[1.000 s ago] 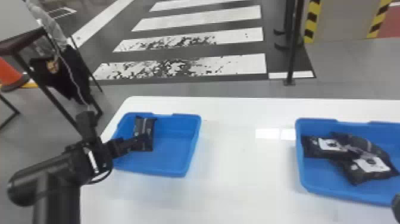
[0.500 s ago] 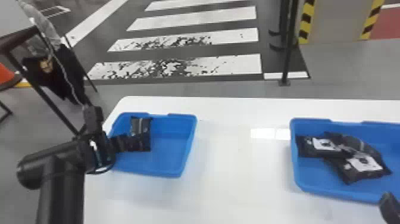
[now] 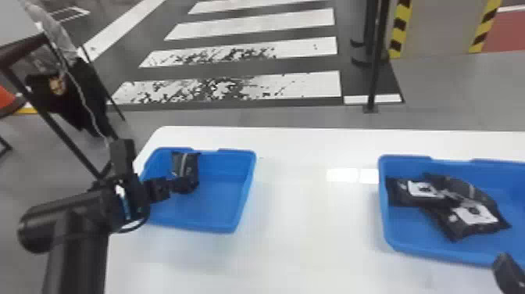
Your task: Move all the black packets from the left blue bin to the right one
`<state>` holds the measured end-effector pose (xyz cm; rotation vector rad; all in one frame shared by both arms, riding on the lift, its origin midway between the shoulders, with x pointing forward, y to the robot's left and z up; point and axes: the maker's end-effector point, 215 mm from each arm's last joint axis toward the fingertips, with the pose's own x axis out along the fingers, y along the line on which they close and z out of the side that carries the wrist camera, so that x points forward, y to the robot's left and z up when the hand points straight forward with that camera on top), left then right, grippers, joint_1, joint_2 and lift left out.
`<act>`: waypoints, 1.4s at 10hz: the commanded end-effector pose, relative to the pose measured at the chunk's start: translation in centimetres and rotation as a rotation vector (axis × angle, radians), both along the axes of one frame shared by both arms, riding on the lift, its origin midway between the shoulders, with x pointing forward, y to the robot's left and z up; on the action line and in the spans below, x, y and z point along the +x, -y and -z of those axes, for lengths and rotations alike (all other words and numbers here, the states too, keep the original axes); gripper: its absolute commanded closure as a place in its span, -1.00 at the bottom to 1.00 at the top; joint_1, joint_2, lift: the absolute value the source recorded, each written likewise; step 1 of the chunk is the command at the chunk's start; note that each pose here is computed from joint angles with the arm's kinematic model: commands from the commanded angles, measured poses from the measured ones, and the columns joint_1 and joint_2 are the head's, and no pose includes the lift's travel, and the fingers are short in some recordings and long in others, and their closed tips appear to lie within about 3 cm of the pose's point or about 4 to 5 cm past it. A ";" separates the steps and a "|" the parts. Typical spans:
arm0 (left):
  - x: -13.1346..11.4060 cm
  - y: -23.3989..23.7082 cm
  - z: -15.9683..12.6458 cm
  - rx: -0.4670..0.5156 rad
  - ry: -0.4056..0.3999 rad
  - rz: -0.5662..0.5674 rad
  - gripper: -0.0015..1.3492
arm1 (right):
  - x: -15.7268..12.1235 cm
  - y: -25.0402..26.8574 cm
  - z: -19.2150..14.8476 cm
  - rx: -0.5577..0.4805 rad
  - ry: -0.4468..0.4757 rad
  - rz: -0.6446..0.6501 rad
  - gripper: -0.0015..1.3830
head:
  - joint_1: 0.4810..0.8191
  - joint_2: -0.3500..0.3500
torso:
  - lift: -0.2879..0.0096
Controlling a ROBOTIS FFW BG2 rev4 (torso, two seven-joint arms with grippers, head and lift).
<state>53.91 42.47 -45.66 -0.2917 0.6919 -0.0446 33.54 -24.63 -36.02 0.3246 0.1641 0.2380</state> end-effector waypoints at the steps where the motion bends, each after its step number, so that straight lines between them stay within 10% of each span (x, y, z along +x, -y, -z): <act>1: -2.1 1.9 -1.1 -0.013 0.013 0.044 0.78 | 0.0 -0.1 -0.1 0.002 0.002 -0.002 -0.78 | 0.27 0.65 | -0.07; 6: -6.2 14.2 -8.6 -0.096 0.200 0.293 0.78 | 1.2 -3.7 -2.8 0.086 0.056 -0.100 -0.78 | 0.27 0.42 | -0.07; 14: -8.8 39.3 -15.0 -0.392 0.275 0.783 0.78 | 8.8 -12.0 -7.7 0.171 0.201 -0.343 -0.79 | 0.27 -0.21 | -0.07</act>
